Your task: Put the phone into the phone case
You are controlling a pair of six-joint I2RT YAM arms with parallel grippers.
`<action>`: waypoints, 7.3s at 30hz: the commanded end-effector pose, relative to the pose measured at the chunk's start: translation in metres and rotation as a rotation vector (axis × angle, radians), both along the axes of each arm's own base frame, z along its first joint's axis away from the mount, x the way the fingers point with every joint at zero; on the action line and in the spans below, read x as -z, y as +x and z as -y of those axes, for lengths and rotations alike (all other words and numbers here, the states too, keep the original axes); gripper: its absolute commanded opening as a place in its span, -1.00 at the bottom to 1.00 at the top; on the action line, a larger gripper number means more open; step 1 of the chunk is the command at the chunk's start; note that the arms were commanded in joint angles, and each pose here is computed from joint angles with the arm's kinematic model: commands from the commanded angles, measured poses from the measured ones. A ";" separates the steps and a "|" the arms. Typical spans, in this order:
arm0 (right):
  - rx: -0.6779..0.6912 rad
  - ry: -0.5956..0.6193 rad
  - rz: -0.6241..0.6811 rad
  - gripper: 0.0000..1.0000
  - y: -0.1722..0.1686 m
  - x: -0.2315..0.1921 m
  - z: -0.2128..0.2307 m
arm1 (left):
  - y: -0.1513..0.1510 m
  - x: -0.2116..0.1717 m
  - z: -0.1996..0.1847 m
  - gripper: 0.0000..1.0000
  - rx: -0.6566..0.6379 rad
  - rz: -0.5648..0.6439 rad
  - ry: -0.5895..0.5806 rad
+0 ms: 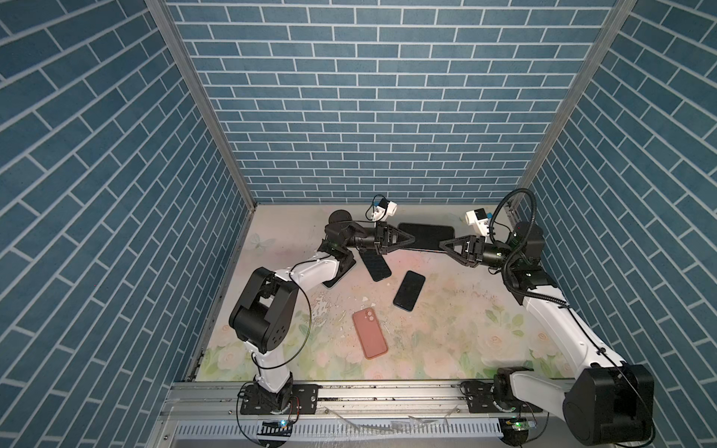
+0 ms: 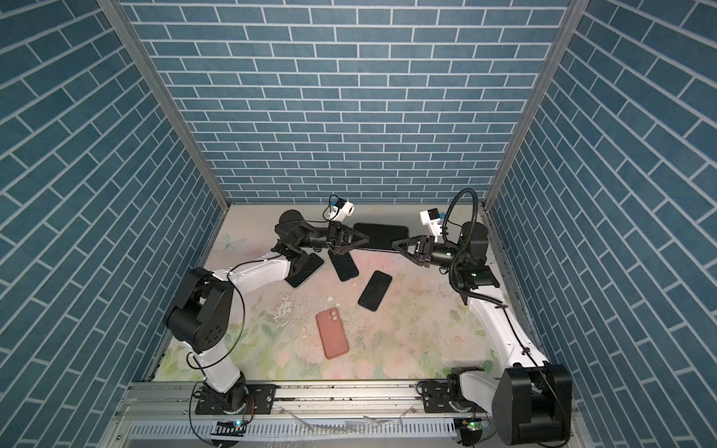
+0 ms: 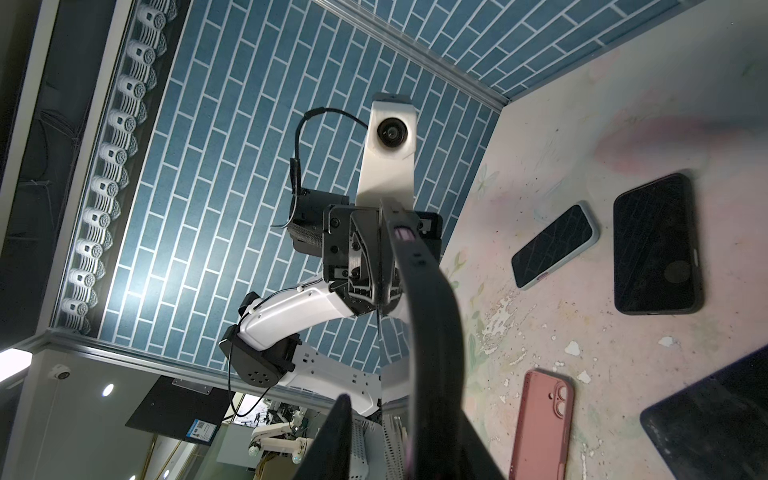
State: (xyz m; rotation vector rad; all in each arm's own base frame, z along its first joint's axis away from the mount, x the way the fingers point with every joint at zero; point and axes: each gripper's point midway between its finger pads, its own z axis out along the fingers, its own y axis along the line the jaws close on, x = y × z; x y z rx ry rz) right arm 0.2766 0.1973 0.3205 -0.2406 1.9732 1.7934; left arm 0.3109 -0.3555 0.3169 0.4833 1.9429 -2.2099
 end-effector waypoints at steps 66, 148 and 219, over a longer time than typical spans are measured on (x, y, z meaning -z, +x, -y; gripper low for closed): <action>-0.398 -0.035 0.178 -0.47 -0.027 -0.030 -0.058 | -0.059 -0.017 -0.034 -1.00 0.135 0.255 0.172; 0.196 -0.030 -0.256 -1.00 -0.013 0.119 -0.296 | -0.079 0.171 -0.222 0.58 -1.050 -0.223 0.226; -0.388 0.028 -0.004 -0.20 -0.072 0.063 -0.223 | -0.087 0.062 -0.169 -1.00 -0.609 0.017 0.103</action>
